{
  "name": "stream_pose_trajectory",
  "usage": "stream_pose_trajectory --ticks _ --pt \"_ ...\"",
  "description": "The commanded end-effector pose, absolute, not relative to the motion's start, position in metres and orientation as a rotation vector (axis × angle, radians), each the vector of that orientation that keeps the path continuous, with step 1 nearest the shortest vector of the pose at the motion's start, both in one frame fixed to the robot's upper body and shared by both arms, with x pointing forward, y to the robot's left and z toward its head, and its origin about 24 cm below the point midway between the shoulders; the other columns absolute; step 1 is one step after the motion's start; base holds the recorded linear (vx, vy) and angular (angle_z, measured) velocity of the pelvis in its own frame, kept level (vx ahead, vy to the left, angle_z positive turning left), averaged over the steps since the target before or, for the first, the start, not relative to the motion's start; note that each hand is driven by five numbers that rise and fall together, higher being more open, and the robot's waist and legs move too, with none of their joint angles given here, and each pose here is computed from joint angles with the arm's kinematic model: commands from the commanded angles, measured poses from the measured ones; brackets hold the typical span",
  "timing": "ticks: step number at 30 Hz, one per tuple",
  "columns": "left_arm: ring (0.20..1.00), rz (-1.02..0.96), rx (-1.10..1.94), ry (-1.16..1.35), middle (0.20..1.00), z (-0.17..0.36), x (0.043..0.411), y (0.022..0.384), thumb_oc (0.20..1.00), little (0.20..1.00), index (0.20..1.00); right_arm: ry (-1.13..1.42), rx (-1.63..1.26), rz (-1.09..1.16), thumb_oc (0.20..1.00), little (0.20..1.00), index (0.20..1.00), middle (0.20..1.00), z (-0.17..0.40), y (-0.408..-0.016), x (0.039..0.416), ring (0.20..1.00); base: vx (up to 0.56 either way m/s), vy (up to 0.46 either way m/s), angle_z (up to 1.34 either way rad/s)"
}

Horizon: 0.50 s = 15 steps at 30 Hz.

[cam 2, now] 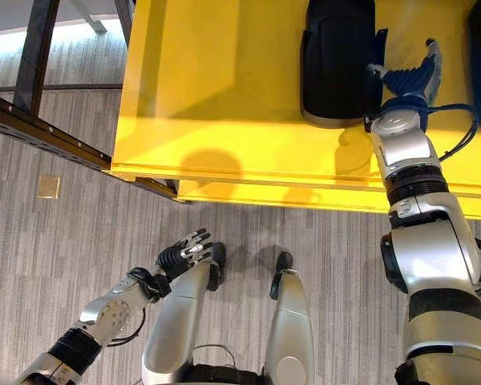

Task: Move parts from the plastic box to the shelf.

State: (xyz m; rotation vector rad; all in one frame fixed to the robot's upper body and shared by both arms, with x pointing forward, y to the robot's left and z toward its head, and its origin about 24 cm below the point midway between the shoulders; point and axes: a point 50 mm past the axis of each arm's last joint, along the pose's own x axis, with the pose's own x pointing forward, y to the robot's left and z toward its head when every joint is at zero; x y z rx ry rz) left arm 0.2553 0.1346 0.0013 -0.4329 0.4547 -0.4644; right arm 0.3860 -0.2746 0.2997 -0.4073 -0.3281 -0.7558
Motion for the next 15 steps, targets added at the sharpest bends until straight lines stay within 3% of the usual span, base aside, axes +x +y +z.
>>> stream_pose_trajectory --ticks 1,9,15 --pt "1.000 -0.552 -0.533 0.448 1.000 0.003 0.237 0.112 1.000 1.000 1.000 -0.606 -0.383 -0.816 1.000 1.000 1.000 1.000 0.343 -0.270 0.367 1.000 0.00 0.000 0.00" --pt "1.000 -0.550 -0.545 0.466 1.000 -0.005 0.229 0.112 1.000 1.000 1.000 -0.917 -0.265 -0.700 1.000 1.000 1.000 1.000 0.370 -0.250 0.337 1.000 0.02 0.011 -0.01" --pt "1.000 -0.542 -0.550 0.474 1.000 -0.012 0.225 0.113 1.000 1.000 1.000 -0.917 -0.217 -0.559 1.000 1.000 1.000 1.000 0.352 -0.231 0.331 1.000 0.04 0.010 -0.02"
